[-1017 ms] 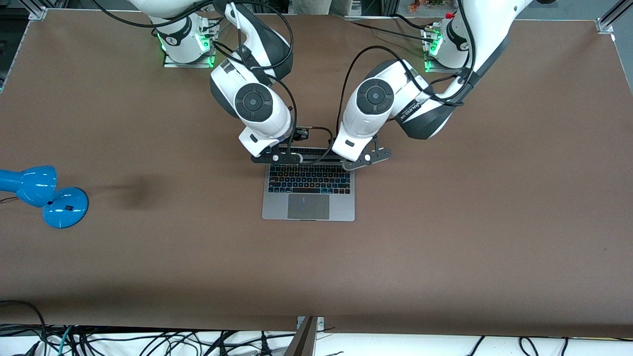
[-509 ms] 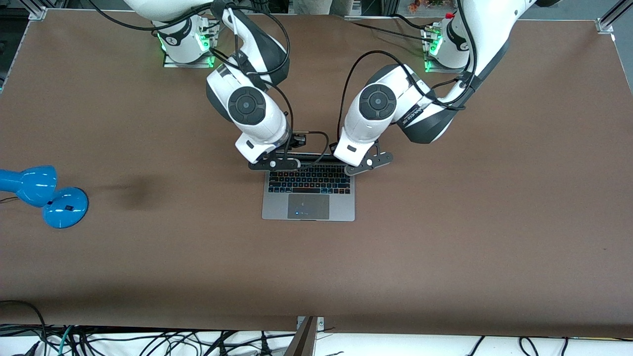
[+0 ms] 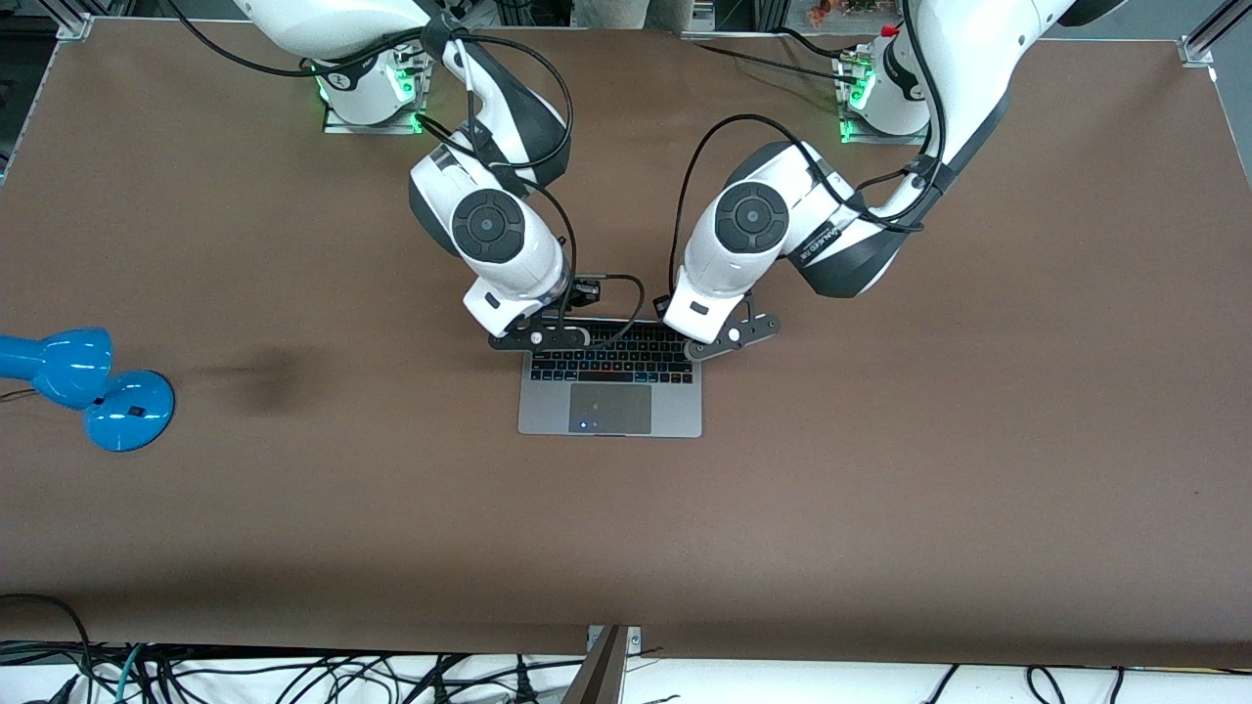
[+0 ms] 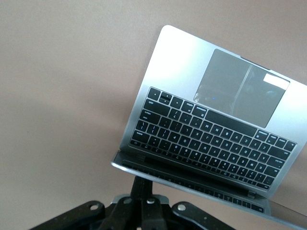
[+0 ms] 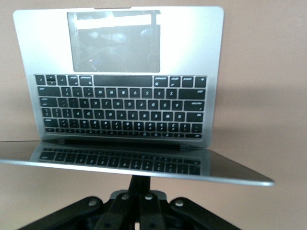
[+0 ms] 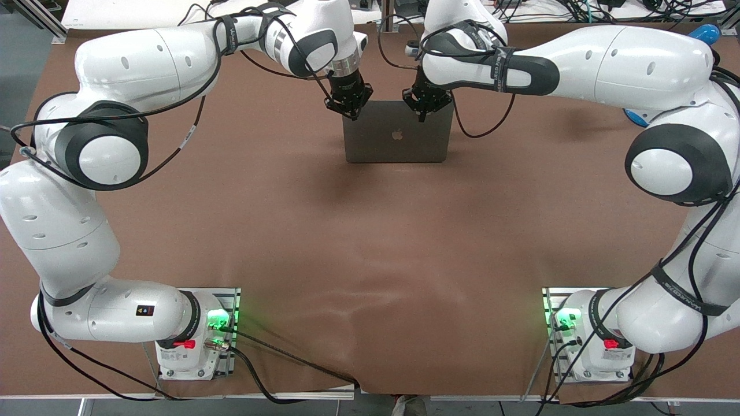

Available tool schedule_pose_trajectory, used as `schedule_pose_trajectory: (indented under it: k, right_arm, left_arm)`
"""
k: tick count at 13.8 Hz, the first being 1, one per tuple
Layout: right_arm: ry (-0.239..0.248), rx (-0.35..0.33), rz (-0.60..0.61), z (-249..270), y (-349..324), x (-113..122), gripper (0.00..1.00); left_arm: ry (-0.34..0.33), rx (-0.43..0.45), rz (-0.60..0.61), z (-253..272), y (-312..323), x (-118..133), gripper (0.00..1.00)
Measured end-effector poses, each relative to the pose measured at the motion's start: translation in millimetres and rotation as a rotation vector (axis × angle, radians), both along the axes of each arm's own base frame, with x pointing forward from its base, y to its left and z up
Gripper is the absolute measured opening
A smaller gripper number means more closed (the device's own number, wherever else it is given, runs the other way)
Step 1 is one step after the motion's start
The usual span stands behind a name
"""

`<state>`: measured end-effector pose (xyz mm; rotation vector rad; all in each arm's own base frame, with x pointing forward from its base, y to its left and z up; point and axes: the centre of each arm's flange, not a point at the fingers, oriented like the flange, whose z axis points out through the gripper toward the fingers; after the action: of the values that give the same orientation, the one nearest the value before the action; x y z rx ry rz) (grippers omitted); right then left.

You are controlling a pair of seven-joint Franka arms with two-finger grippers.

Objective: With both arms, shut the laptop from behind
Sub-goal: 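Push the screen down toward the keyboard with both grippers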

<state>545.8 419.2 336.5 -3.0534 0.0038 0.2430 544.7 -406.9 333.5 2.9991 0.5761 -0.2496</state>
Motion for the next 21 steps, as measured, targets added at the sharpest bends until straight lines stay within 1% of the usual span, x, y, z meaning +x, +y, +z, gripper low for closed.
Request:
schedule_pose_trajectory:
  k: [9, 14, 18, 21]
  right_arm:
    - [-0.038, 0.006, -0.009, -5, -9, 13, 0.00]
    - [-0.060, 0.006, -0.001, -28, -13, 22, 0.00]
    - [-0.069, 0.013, 0.004, -44, -15, 27, 0.00]
    - [-0.084, 0.004, 0.011, -52, -17, 31, 0.00]
  left_arm:
    - [-0.008, 0.028, 0.029, -23, 1, 21, 0.01]
    - [-0.002, 0.019, 0.049, -34, 3, 35, 0.01]
    - [-0.007, 0.034, 0.060, -47, 2, 44, 0.01]
    - [-0.007, 0.042, 0.066, -57, 1, 49, 0.01]
